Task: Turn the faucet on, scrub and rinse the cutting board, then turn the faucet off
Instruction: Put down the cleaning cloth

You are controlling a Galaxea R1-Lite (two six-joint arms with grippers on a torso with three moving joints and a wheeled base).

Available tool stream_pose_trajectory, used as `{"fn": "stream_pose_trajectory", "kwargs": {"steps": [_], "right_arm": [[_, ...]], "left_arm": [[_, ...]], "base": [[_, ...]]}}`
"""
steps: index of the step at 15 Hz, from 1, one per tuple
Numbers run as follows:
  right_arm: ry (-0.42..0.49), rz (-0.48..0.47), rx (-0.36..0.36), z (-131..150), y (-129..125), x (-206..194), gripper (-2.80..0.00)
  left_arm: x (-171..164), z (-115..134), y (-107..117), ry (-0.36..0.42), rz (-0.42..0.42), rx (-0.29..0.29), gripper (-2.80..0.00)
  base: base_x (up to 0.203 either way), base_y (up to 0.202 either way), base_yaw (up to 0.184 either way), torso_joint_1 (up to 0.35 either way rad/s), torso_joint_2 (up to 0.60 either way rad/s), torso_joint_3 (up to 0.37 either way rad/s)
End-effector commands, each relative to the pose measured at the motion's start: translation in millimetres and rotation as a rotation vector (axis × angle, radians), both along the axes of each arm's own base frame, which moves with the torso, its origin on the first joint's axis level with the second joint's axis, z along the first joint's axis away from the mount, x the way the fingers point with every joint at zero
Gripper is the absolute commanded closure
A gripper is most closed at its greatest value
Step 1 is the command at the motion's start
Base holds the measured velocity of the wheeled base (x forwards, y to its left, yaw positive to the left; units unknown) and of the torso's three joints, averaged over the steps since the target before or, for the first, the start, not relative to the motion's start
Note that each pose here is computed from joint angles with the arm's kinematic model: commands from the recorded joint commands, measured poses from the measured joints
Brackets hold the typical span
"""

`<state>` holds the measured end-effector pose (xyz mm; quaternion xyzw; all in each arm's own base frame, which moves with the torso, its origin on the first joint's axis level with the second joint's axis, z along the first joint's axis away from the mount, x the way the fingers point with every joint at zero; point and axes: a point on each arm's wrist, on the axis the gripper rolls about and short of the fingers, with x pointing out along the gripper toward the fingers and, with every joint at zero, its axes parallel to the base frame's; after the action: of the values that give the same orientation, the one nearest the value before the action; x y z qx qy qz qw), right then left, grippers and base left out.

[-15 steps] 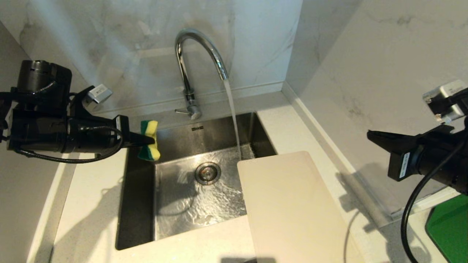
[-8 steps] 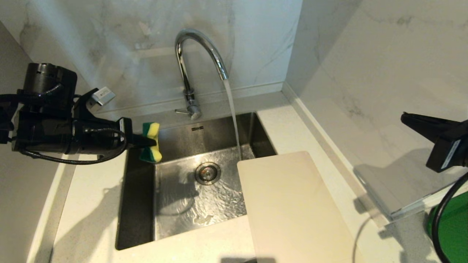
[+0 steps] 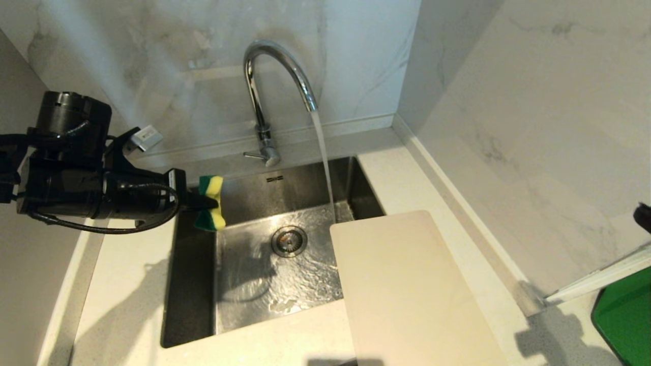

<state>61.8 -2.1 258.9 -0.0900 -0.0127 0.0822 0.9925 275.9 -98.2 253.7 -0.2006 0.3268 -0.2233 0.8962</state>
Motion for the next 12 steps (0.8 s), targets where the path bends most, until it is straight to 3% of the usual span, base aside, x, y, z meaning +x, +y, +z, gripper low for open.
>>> {"fn": "stream_pose_trajectory", "kwargs": {"steps": [1, 5, 9, 12], "right_arm": [[-0.019, -0.038, -0.003, -17, 4, -36, 0.0], [-0.001, -0.104, 0.002, -51, 5, -53, 0.0], [-0.003, -0.07, 0.033, -90, 9, -70, 0.0], [0.068, -0.044, 0.074, -116, 9, -68, 0.0]], "left_arm": [[1, -1, 0, 0.005, 0.001, -0.002, 0.0], [2, -7, -1, 0.022, -0.001, 0.003, 0.0], [1, -5, -1, 0.013, -0.004, 0.001, 0.0], [1, -4, -2, 0.011, -0.008, 0.002, 0.0]], "base": [[0.0, 0.0, 0.0, 0.0, 0.0, 0.0], [0.0, 0.0, 0.0, 0.0, 0.0, 0.0], [0.0, 0.0, 0.0, 0.0, 0.0, 0.0], [0.0, 0.0, 0.0, 0.0, 0.0, 0.0]]}}
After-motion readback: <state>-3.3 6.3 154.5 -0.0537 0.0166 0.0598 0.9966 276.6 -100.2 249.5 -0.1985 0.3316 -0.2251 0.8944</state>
